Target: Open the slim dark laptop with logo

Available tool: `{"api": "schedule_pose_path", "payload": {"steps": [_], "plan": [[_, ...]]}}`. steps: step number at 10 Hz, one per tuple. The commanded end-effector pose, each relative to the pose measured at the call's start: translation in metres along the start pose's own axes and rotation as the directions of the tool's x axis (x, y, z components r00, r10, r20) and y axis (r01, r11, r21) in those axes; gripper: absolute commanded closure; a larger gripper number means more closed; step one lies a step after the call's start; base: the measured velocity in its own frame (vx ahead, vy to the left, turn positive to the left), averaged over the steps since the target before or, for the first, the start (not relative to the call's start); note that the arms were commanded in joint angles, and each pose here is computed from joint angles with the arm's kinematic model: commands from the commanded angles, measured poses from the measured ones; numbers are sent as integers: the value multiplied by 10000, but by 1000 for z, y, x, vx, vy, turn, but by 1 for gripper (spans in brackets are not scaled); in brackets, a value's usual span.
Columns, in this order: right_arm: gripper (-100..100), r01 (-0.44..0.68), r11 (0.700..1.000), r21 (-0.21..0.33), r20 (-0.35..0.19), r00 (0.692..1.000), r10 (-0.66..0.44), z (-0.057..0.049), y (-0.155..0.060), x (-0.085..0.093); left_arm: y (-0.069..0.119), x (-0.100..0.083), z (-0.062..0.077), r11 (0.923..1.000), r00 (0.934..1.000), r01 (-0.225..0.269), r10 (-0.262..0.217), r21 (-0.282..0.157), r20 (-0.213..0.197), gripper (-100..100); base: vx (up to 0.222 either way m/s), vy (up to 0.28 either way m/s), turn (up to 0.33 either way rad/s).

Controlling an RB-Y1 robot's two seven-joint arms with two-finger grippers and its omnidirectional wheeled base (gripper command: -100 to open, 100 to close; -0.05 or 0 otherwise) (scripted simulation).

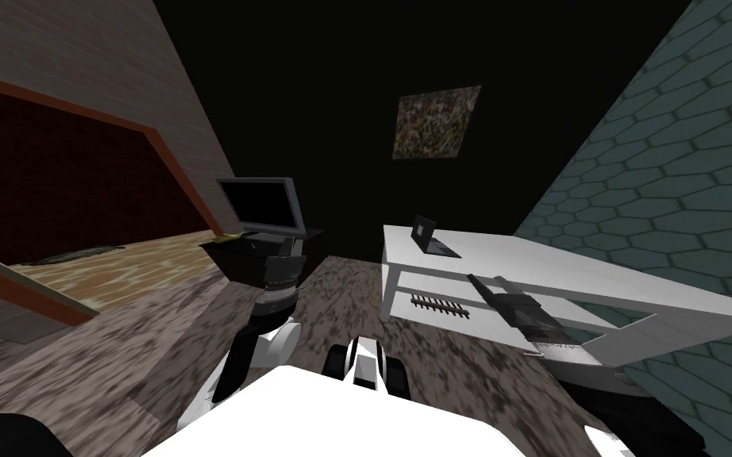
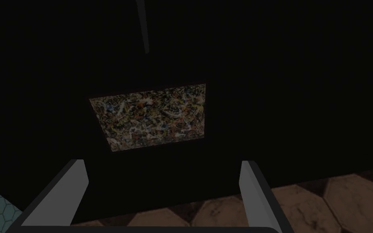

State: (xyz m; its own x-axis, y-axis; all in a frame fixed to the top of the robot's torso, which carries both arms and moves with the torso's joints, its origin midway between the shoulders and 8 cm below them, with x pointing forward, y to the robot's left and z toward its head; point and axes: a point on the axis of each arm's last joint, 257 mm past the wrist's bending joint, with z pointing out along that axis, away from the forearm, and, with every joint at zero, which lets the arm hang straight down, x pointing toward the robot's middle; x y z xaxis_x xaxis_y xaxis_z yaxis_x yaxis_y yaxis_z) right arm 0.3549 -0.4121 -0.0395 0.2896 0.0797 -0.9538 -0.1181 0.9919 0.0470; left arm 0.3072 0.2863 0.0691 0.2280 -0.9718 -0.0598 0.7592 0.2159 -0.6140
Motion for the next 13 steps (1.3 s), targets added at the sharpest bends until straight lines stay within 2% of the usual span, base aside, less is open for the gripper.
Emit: {"api": "schedule_pose_path", "payload": {"steps": [1, 4, 5, 8, 9, 13], "plan": [[-100, 1847, 9827, 113, -831, 9796, -1832, -8, -33, 5, 0, 0, 0, 10000, 10000, 0, 0, 0, 0, 0, 57, 112, 102], [-100, 3702, 9287, 197, -1817, 9148, -3608, -18, -78, 6, 0, 0, 0, 10000, 10000, -1, 1, 0, 0, 0, 82, 92, 126], [-100, 3767, 9263, 92, -1819, 9115, -3689, -16, -77, 5, 0, 0, 0, 10000, 10000, -1, 1, 0, 0, 0, 76, 34, 29], [-100, 5398, 8418, 36, -2745, 8100, -5182, -23, -126, -2, 0, 0, 0, 10000, 10000, -2, 2, -1, 0, 0, 118, 65, 103], [-100, 5438, 8392, -40, -2733, 8067, -5240, -21, -125, -3, 0, 0, 0, 10000, 10000, -2, 2, -1, 0, 0, 98, 50, 50], [-100, 7163, 6972, -279, -3695, 6407, -6730, -24, -186, -27, 0, 0, 0, 10000, 10000, -3, 3, -1, -1, 0, 145, 43, 98]]}}
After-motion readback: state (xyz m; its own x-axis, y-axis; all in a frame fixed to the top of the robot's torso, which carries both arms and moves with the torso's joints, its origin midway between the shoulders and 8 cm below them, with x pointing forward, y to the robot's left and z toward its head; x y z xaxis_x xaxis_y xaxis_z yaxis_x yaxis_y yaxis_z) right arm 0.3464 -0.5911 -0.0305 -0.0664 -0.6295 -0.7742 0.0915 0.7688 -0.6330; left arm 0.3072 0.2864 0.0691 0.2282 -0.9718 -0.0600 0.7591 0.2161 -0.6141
